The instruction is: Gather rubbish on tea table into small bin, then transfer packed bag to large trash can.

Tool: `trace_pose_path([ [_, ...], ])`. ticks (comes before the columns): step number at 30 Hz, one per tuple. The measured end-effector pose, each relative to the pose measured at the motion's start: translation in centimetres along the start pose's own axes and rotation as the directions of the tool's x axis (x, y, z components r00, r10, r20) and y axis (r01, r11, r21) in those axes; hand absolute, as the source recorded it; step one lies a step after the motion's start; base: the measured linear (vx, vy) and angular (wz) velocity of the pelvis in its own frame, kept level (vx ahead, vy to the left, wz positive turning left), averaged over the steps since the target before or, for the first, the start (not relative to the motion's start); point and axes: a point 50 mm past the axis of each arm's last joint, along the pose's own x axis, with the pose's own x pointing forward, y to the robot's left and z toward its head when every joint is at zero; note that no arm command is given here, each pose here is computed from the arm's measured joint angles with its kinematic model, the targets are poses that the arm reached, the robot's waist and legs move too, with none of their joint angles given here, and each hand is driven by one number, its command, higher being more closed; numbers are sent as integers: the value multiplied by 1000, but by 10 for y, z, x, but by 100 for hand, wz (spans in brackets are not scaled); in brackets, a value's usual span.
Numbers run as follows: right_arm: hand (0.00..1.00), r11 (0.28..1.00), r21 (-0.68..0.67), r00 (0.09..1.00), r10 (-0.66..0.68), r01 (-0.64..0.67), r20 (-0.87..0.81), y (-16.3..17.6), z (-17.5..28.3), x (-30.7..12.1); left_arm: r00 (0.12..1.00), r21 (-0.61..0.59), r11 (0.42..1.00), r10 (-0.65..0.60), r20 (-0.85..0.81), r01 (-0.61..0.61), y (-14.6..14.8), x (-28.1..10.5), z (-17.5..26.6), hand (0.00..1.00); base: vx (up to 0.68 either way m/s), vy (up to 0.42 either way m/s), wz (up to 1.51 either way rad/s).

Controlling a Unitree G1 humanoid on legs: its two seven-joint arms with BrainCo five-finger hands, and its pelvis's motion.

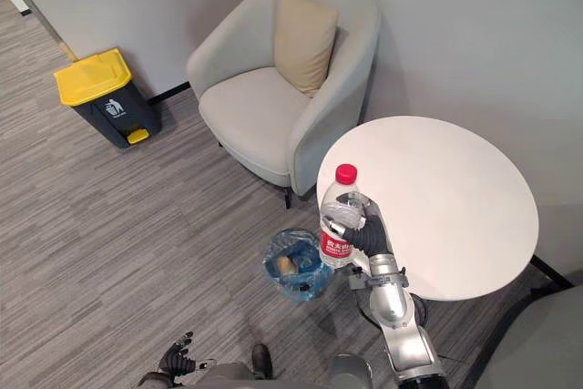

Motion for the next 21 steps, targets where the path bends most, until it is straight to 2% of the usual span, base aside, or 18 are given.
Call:
trace_pose_path([
  [5, 100, 999, 7, 999, 34, -34, -4, 6, -1, -1, 1000, 10, 1000, 17, -6, -17, 8, 1, -1, 0, 149, -36, 55],
  [10, 100, 999, -20, 999, 34, -35, -22, 0, -6, -3, 1000, -12, 1000, -7, -5, 7, -4, 2, 3, 0, 141, -58, 30],
  [13, 100, 999, -20, 997, 34, -36, -66, -1, -14, -14, 1000, -18, 1000, -7, 9, 7, -5, 2, 5, 0, 75, -99, 17],
  [21, 100, 1000, -21, 999, 12, -13, -47, -5, -10, -11, 1000, -23, 1000, -16, 22, 17, -9, 2, 8, 0, 1, -38, -3],
])
